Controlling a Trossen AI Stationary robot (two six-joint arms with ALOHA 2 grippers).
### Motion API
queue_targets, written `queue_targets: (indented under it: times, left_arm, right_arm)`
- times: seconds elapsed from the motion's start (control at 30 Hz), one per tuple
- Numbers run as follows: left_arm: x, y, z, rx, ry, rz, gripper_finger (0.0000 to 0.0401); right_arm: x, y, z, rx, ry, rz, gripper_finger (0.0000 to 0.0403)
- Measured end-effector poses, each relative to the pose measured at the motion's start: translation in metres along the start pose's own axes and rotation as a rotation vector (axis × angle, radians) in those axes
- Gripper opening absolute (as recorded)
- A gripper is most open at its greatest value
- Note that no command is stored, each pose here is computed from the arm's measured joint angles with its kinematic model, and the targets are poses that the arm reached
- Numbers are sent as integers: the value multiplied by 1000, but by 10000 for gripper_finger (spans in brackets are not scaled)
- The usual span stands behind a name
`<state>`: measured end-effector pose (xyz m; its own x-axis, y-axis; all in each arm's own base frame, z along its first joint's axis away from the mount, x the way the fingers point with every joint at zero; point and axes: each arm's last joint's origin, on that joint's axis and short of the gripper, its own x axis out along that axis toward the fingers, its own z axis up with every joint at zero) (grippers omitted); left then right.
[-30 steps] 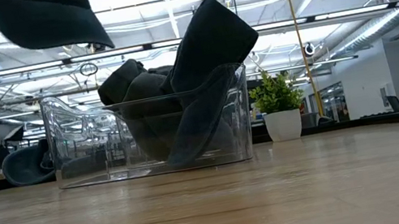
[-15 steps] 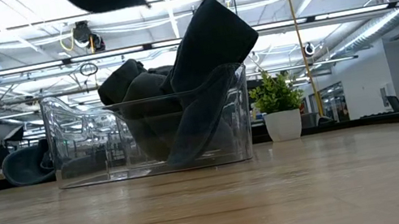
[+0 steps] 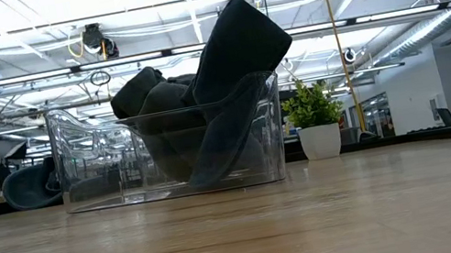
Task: Pick & Place hat
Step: Put the bottom blue cap into the bottom transparent bin
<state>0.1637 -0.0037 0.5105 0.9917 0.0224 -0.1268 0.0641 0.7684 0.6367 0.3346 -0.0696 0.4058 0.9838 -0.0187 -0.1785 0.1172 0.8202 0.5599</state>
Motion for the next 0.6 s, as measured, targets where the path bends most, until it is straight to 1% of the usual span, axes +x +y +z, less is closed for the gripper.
queue_targets:
  times: [0.03, 0.1, 0.17, 0.23, 0.33, 0.47, 0.6]
  left_arm:
    - [0, 1, 1, 8, -8, 7, 3]
    - [0, 1, 2, 21, -16, 14, 3]
    - [0, 2, 1, 29, -5, 29, 3]
    - [1, 2, 0, 35, 23, 55, 3]
    - [3, 3, -1, 41, 56, 84, 3]
    - [10, 4, -2, 50, 101, 130, 5]
    - [19, 1, -3, 52, 99, 87, 3]
  right_arm:
    - [2, 0, 0, 5, 2, 15, 307]
    - [5, -2, -2, 8, 12, 8, 306]
    - [10, -3, -3, -18, 14, 28, 306]
    - [12, -3, -5, -34, 42, 79, 306]
    - [11, 3, -1, -58, 36, 176, 306]
    - [11, 10, 1, -94, 6, 241, 306]
    - [10, 13, 3, -128, -11, 279, 306]
